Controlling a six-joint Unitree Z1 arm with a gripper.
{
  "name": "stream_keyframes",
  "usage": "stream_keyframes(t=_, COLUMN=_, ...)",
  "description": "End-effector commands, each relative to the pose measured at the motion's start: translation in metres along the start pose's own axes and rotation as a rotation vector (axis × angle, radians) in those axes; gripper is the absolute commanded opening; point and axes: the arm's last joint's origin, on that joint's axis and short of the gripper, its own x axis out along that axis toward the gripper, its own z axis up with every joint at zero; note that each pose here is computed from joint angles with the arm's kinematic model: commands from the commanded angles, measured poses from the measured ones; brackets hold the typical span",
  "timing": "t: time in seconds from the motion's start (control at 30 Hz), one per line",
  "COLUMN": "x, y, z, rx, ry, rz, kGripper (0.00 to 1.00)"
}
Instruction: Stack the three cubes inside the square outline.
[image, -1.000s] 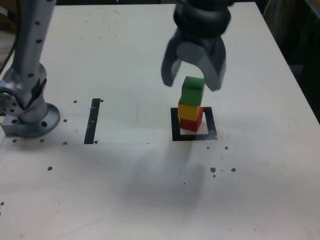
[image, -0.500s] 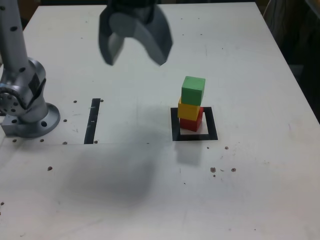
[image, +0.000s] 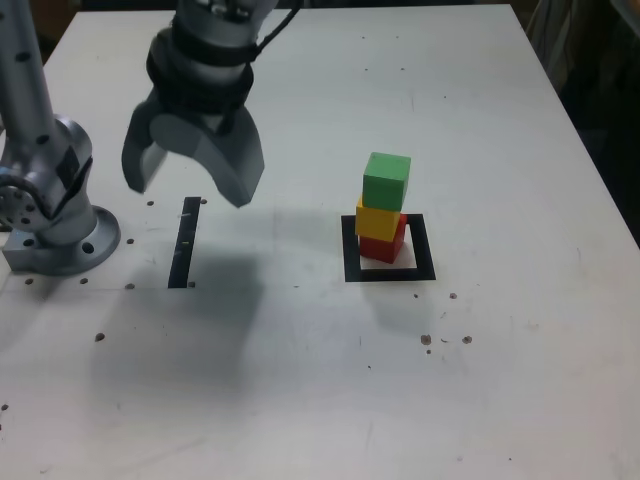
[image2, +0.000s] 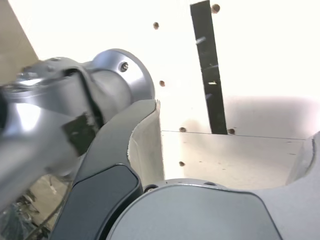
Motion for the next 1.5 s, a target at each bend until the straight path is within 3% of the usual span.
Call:
stream_keyframes(t=0.0, x=0.006, y=-0.001, z=-0.004, rx=-0.001, ry=-0.036, rz=-0.015, kGripper=0.99)
stream_keyframes(t=0.2, x=0.028, y=-0.003, z=-0.012, rx=-0.021, ry=-0.159, rz=-0.032, kGripper=1.0)
stream_keyframes(t=0.3, x=0.038, y=-0.002, z=-0.013, rx=-0.028, ry=-0.186, rz=-0.041, kGripper=1.0)
stream_keyframes(t=0.73, x=0.062, y=0.003, z=-0.028, rx=-0.048, ry=-0.18, rz=-0.077, kGripper=0.99)
stream_keyframes(t=1.47, x=0.065, y=0.006, z=-0.025, rx=-0.033, ry=-0.167, rz=-0.04, kGripper=0.98)
